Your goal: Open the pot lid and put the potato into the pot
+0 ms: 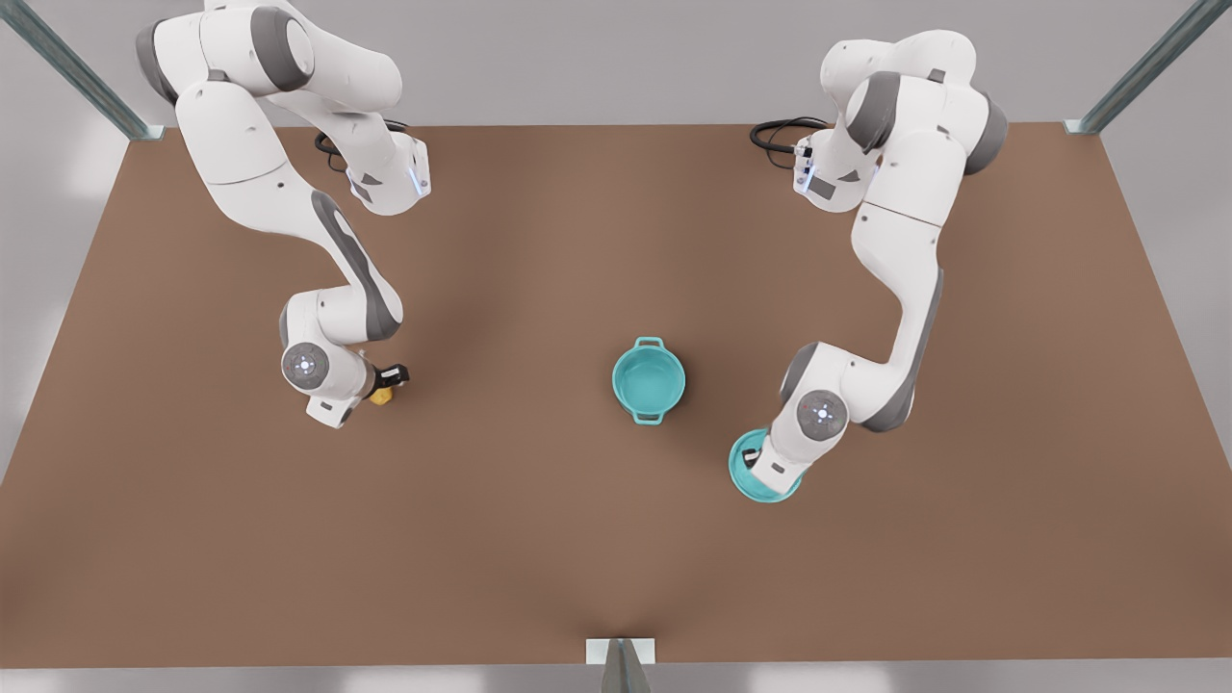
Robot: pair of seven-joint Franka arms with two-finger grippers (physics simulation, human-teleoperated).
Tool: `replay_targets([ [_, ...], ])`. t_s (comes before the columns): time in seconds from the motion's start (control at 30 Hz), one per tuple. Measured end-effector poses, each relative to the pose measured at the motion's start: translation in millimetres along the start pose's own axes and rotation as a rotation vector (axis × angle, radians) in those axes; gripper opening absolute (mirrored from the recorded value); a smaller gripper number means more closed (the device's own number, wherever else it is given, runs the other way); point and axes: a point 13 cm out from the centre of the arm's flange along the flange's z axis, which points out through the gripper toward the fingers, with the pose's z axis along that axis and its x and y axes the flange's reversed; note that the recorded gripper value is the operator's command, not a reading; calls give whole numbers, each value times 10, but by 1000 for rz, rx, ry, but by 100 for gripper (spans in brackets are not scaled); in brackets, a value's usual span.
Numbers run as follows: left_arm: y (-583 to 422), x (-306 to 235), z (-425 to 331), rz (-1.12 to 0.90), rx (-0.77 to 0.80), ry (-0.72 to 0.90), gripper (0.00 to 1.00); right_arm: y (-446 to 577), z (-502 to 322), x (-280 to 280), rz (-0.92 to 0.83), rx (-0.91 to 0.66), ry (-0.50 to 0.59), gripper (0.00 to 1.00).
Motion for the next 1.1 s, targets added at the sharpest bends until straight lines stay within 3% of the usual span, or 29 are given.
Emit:
replay_targets([
  [0.1, 169, -320, -522, -3, 34, -38, 100, 2, 27, -4, -8, 0, 1, 69],
  [0.17, 808, -598, -1924, -80, 55, -102, 100, 1, 32, -8, -12, 0, 0, 69],
  [0.2, 1308, -517, -2736, -127, 54, -135, 100, 1, 34, -9, -14, 1, -1, 66],
  [0.27, 2083, -76, -3329, -195, 32, -95, 100, -3, 32, -12, -18, 1, -2, 59],
  [0.4, 2269, 306, -3492, -179, 64, 21, 100, -12, 13, -14, -26, 0, -5, 55],
  [0.73, 2185, 457, -3437, -80, 143, 188, 100, 45, -501, -121, -64, 28, -66, 54],
  [1.1, 2307, 580, -3362, -31, 150, 243, 100, 1207, -1555, -638, -258, 19, -213, 54],
])
